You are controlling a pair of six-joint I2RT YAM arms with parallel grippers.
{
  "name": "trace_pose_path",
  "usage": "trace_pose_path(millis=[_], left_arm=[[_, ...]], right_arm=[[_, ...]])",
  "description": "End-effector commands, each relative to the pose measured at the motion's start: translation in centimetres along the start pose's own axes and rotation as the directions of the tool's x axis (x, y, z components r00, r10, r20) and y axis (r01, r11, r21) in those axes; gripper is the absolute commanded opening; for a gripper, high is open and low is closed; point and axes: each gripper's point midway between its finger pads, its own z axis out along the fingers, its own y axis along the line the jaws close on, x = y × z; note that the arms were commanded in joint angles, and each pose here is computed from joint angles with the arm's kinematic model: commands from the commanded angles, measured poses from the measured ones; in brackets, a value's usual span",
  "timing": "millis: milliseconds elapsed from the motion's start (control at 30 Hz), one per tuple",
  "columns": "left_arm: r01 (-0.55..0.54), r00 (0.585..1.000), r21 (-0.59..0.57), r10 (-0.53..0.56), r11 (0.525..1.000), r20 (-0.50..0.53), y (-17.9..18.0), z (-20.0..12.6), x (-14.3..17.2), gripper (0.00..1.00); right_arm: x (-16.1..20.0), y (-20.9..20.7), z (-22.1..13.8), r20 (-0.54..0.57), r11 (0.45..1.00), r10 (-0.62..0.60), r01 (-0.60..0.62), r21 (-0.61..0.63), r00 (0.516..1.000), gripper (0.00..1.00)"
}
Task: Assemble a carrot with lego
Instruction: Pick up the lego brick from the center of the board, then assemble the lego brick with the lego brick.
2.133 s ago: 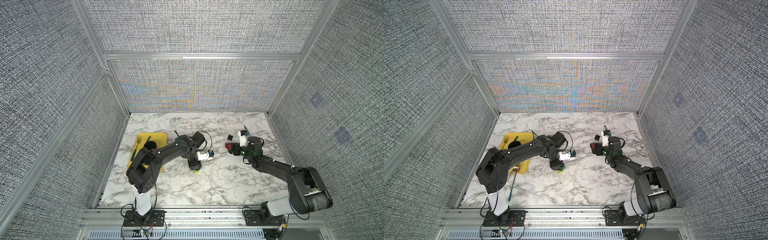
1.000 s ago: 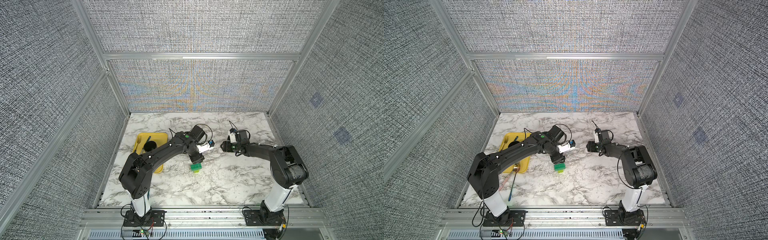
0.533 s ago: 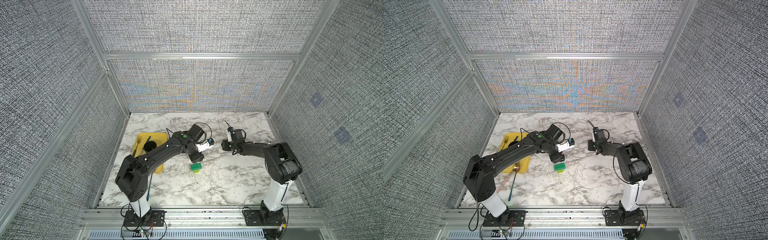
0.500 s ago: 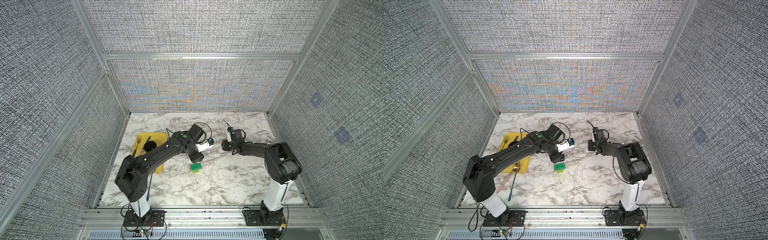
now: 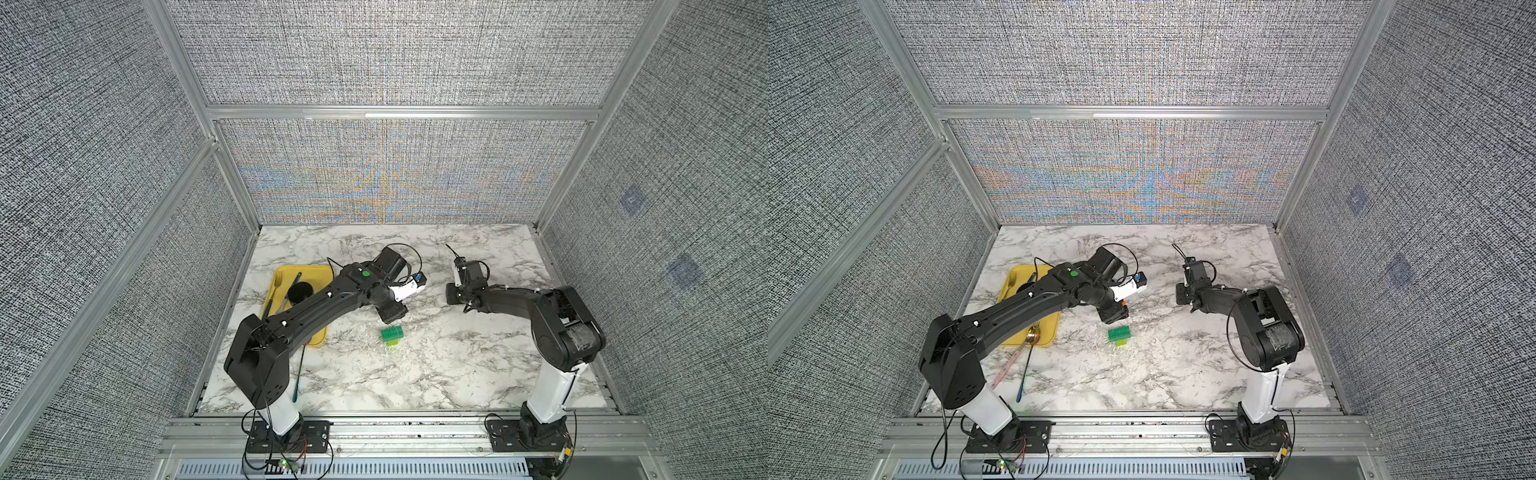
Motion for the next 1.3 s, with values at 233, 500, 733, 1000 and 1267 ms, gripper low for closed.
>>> trace_pose_path(millis=[233, 500, 733, 1000, 1267], left_arm=[[0.269, 0.957, -0.131, -0.248, 0.954, 0.153, 4.3, -3.2, -0.2, 0.60], [0.642, 0.750, -0.139, -0.580, 0.754, 0.317, 9.2, -8.8, 4.2, 0.62], [0.723, 0.680, -0.218, -0.622, 0.655, 0.387, 9.9, -12.9, 8.2, 0.64], [0.745, 0.663, -0.290, -0.617, 0.601, 0.425, 10.3, -14.4, 11.1, 0.67], [0.738, 0.671, -0.300, -0.611, 0.604, 0.420, 10.5, -14.1, 11.4, 0.67]], right_arm=[[-2.6, 5.1, -6.4, 0.184, 0.960, -0.209, 0.237, -0.150, 0.960, 0.23], [1.0, 17.8, -15.9, 0.499, 0.486, -0.567, 0.756, -0.439, 0.655, 0.22], [4.3, 21.6, -17.0, 0.587, 0.133, -0.705, 0.888, -0.441, 0.398, 0.22], [6.2, 24.1, -15.5, 0.590, -0.045, -0.765, 0.891, -0.452, 0.260, 0.21], [7.8, 23.7, -14.0, 0.538, -0.092, -0.813, 0.863, -0.497, 0.223, 0.21]])
